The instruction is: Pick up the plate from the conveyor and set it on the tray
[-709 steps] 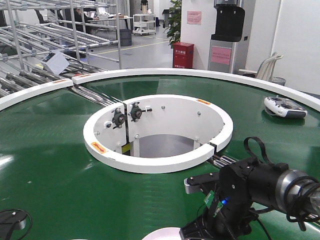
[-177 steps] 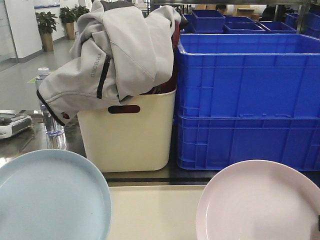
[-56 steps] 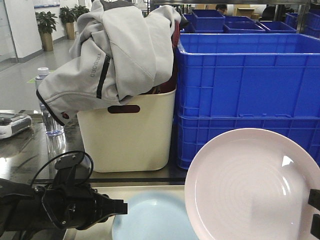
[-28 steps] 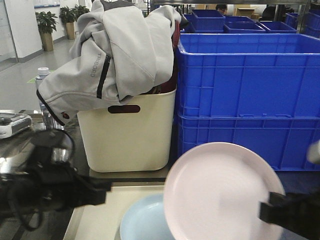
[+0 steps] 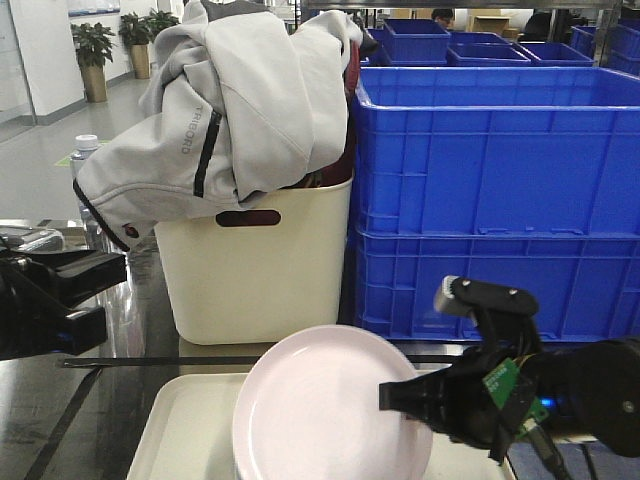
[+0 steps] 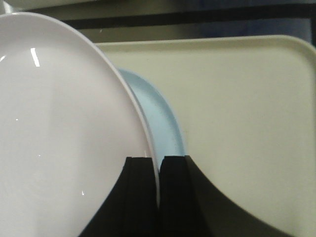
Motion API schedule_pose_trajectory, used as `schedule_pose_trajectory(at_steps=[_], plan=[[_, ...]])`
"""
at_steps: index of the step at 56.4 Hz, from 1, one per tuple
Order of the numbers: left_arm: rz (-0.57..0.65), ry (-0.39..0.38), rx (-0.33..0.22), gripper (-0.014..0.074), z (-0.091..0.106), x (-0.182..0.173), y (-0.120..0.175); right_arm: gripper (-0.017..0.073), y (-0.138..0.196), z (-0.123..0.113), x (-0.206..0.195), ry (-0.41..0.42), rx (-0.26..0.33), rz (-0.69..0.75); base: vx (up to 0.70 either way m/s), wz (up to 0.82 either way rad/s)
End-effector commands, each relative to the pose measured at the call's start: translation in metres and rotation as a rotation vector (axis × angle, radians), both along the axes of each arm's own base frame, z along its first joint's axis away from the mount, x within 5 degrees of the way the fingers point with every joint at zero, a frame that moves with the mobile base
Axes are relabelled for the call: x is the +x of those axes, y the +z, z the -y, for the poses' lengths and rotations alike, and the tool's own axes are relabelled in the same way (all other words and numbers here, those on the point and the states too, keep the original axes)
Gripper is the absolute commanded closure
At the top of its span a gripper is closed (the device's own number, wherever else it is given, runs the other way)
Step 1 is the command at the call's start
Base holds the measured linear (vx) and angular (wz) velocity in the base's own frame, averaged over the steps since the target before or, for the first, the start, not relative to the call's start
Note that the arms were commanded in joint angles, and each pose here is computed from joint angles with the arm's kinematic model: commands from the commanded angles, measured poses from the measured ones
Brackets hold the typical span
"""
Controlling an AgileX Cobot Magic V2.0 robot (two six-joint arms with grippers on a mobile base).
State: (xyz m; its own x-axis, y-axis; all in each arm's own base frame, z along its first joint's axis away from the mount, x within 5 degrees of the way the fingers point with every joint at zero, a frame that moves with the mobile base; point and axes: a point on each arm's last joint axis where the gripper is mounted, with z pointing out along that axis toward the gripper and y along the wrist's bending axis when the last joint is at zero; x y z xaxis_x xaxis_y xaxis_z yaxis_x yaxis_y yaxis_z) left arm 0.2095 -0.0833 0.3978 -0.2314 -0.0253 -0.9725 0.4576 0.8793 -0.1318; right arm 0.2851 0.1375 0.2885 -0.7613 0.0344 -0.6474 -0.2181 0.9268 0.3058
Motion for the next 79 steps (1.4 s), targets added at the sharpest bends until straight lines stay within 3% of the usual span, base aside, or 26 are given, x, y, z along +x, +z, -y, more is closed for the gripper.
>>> schedule_pose_trajectory(at_steps=[1,11,28,37,44,50,57,62,70,79], plan=[[0.067,0.027,-0.044,0.0596,-0.003,-0.004,0.017,0.0559,0.025,-0.002,0.004,0.011,0.065,0.118,0.0,0.0],[0.059,0.019,-0.041,0.0596,-0.003,-0.005,0.017,0.0468,0.022,-0.005,0.005,0.036,0.066,0.116,0.0,0.0],[0.037,-0.003,-0.033,0.0596,-0.001,-0.006,0.015,0.0146,0.025,-0.004,0.009,0.026,0.063,0.173,0.0,0.0],[0.041,-0.008,0.007,0.0594,-0.001,-0.006,0.013,0.0081,0.033,0.001,0.008,0.067,-0.039,0.258,0.0,0.0],[-0.001,-0.016,0.061,0.0594,-0.002,-0.007,0.008,0.0107,0.052,0.013,-0.009,0.116,-0.157,0.322,0.0,0.0],[-0.082,0.003,0.153,0.0594,-0.006,-0.009,-0.003,0.0232,0.074,0.028,-0.032,0.133,-0.248,0.371,0.0,0.0],[-0.175,0.105,0.242,0.0594,-0.02,-0.017,-0.017,0.0552,0.102,0.05,-0.069,0.107,-0.292,0.425,0.0,0.0],[-0.202,0.178,0.304,0.0594,-0.032,-0.03,-0.033,0.0575,0.113,0.064,-0.098,0.082,-0.28,0.506,0.0,0.0],[-0.192,0.208,0.28,0.0594,-0.045,-0.066,-0.059,0.0573,0.104,0.083,-0.145,0.063,-0.213,0.664,0.0,0.0],[-0.097,0.198,0.166,0.0594,-0.055,-0.112,-0.079,0.0571,0.055,0.097,-0.18,0.04,-0.141,0.68,0.0,0.0]])
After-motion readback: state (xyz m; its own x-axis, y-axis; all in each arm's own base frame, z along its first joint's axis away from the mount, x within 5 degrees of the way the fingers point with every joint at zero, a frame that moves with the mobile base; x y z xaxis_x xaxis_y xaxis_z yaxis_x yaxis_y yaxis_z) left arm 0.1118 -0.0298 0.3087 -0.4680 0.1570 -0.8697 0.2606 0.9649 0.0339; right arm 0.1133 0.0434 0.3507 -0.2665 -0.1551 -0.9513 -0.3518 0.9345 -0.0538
